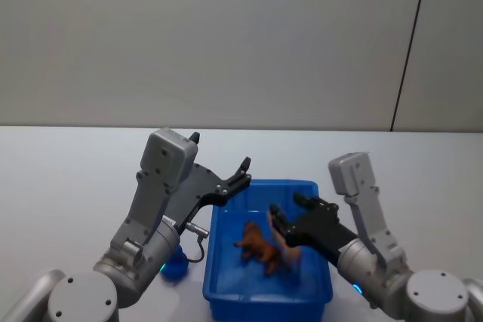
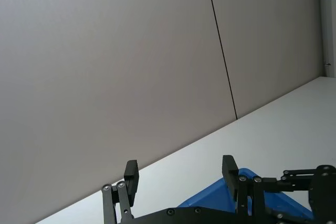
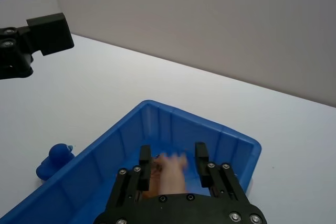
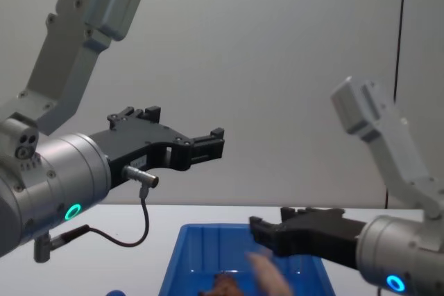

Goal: Pick up the two dolls from the table and place them into the box.

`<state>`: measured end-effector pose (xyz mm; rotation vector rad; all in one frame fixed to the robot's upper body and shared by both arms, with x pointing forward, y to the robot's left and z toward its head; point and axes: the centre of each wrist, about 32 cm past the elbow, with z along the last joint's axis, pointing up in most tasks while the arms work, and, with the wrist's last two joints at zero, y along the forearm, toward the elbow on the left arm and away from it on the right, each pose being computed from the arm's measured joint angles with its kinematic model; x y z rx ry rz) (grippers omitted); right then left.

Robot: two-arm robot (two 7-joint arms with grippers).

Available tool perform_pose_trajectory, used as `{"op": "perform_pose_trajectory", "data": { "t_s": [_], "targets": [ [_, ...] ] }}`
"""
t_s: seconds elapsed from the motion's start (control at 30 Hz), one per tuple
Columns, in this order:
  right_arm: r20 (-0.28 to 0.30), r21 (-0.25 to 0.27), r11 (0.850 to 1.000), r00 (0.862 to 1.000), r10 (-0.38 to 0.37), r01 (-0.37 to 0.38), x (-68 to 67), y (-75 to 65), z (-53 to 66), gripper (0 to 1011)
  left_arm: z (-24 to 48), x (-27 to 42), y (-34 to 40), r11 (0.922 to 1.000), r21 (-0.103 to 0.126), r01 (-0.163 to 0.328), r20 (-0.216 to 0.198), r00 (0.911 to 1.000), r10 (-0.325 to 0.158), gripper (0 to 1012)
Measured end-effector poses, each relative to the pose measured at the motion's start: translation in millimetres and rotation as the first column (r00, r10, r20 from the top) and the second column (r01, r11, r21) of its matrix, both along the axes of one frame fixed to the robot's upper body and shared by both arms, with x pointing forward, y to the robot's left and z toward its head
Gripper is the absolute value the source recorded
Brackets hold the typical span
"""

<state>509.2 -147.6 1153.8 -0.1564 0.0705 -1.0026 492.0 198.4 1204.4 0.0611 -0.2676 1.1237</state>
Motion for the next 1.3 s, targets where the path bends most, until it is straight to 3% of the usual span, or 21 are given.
{"op": "perform_pose_trajectory", "data": {
  "t_s": [0.3, 0.6, 0.9, 1.3],
  "targets": [
    [-0.02, -0.012, 1.0, 1.0, 0.001, -0.001, 9.8, 9.2, -4.9, 732, 0.0, 0.0, 0.0, 1.0, 0.0, 0.0, 0.0, 1.0, 0.0, 1001],
    [0.028, -0.011, 0.998, 0.998, -0.056, 0.057, 7.1, 4.4, -5.0, 1000, 0.0, 0.0, 0.0, 1.0, 0.0, 0.0, 0.0, 1.0, 0.0, 1001],
    [0.079, 0.003, 0.989, 0.986, -0.145, 0.146, -5.1, -12.0, -2.6, 1001, 0.0, 0.0, 0.0, 1.0, 0.0, 0.0, 0.0, 1.0, 0.0, 1001],
    [0.107, 0.011, 0.963, 0.957, -0.27, 0.27, -26.9, -39.1, -0.9, 1001, 0.0, 0.0, 0.0, 1.0, 0.0, 0.0, 0.0, 1.0, 0.0, 1001]
  ]
}}
